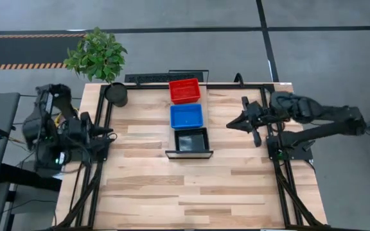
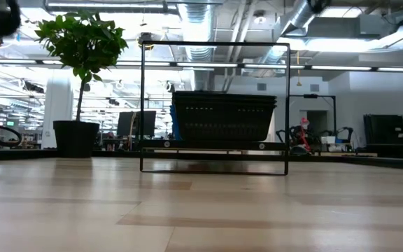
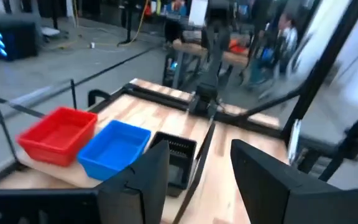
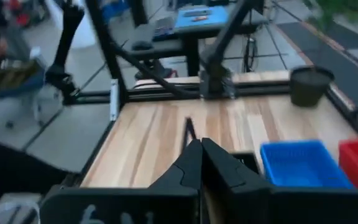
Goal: Stack baskets on shelf by color
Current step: Return to Home Position
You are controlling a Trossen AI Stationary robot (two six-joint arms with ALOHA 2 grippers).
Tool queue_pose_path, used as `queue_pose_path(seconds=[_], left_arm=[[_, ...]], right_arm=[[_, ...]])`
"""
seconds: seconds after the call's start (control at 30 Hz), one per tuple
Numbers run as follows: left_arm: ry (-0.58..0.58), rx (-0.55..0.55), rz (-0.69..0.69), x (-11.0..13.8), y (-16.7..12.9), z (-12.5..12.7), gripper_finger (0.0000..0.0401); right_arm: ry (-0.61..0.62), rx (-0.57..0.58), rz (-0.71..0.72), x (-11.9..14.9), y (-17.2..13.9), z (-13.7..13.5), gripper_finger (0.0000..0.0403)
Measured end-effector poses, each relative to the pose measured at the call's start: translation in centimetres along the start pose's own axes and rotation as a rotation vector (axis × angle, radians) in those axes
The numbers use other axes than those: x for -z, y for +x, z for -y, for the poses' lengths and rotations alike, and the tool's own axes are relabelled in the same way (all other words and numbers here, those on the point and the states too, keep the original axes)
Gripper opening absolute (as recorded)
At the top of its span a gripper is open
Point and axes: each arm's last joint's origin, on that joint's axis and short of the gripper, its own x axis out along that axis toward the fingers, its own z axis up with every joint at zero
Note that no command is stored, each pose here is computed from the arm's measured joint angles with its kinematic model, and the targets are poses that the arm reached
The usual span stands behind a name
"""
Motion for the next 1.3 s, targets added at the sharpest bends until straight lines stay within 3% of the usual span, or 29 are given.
queue_pose_path(seconds=[0.13,0.43,0.6,0.83,1.1,1.2,1.3], left_arm=[[-0.128,0.04,0.073,3.2,0.3,-2.7,0.0163],[-0.25,0.08,0.076,9.9,1.6,-6.0,0.0163],[-0.311,0.129,0.026,12.8,2.2,-6.5,0.0163],[-0.335,0.151,-0.006,16.6,2.9,-6.1,0.0163],[-0.36,0.22,-0.048,19.8,3.5,-5.5,0.0163],[-0.31,0.315,-0.07,20.4,3.6,-4.8,0.0163],[-0.25,0.483,-0.092,21.0,3.5,-4.2,0.0163]], right_arm=[[0.091,-0.029,0.09,4.8,-0.3,1.0,0.0027],[0.139,-0.076,0.319,12.4,-1.4,1.5,0.0027],[0.186,-0.071,0.355,15.3,-2.1,1.8,0.0028],[0.217,0.04,0.415,19.5,-2.0,2.5,0.0027],[0.186,0.061,0.441,19.6,-2.4,2.4,0.0029],[0.168,0.069,0.429,19.7,-2.4,2.5,0.0027],[0.163,0.073,0.423,19.8,-2.3,2.5,0.0027]])
